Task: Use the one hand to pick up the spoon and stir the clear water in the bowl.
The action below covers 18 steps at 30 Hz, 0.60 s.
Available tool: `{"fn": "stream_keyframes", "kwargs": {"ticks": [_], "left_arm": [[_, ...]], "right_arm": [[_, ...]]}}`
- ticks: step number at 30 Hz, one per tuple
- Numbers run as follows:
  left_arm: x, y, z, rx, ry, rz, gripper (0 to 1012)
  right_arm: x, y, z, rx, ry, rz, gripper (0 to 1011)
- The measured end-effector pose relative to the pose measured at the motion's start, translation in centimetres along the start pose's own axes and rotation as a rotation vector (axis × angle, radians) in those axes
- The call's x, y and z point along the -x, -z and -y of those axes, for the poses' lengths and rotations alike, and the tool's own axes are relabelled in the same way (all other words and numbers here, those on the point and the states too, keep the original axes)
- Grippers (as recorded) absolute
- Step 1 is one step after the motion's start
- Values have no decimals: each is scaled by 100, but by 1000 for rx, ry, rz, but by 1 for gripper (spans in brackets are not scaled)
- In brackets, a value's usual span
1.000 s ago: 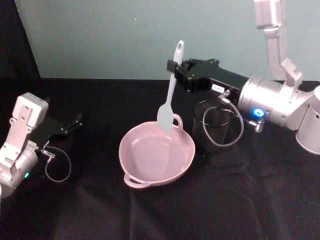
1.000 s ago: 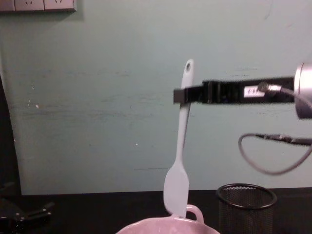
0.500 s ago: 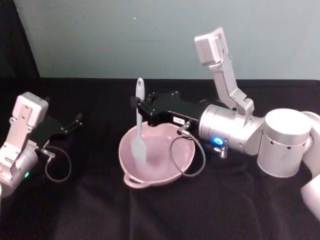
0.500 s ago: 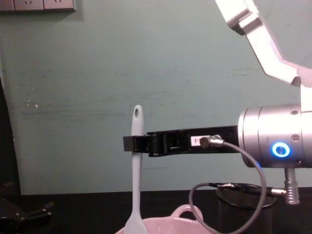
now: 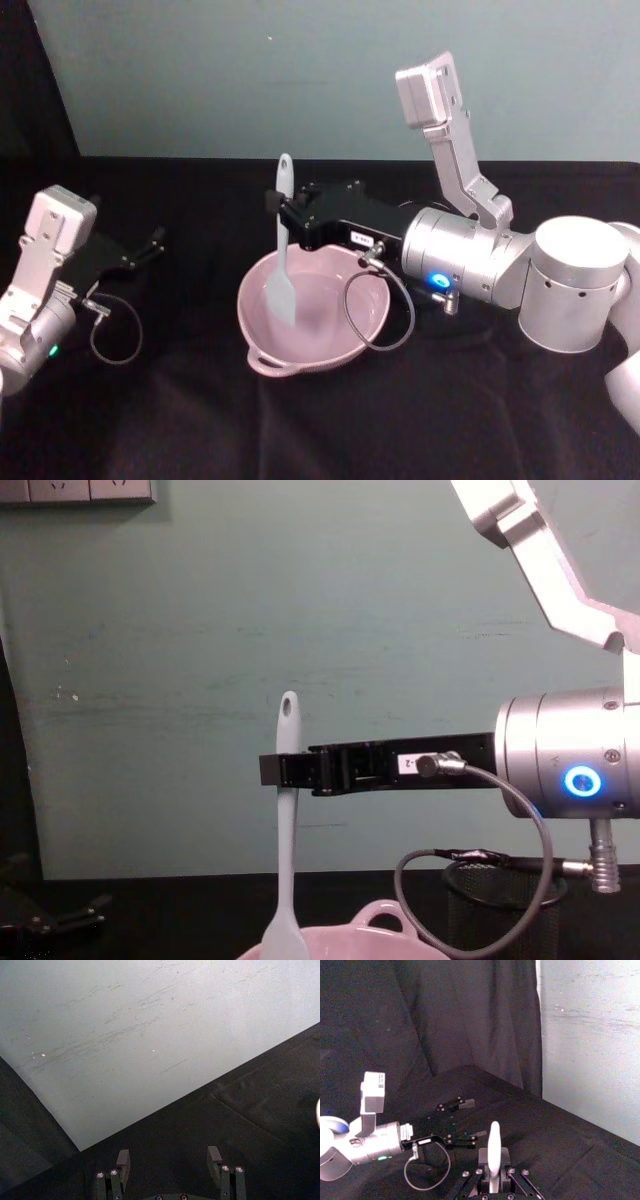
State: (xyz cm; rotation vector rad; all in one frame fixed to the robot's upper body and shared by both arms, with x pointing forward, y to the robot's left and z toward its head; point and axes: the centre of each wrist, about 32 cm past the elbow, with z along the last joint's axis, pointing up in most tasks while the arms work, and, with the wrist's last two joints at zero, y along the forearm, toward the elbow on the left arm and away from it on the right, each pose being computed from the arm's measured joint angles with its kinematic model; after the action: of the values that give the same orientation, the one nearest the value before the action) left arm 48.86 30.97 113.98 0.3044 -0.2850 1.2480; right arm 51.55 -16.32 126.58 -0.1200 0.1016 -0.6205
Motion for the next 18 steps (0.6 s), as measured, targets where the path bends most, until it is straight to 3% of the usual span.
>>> {"fn": "stream_keyframes", "kwargs": {"ticks": [18], "left_arm": [[0, 0, 0, 0, 0, 0, 1011]], "right_arm": [[-3, -18, 0, 0, -1, 11, 116]]}}
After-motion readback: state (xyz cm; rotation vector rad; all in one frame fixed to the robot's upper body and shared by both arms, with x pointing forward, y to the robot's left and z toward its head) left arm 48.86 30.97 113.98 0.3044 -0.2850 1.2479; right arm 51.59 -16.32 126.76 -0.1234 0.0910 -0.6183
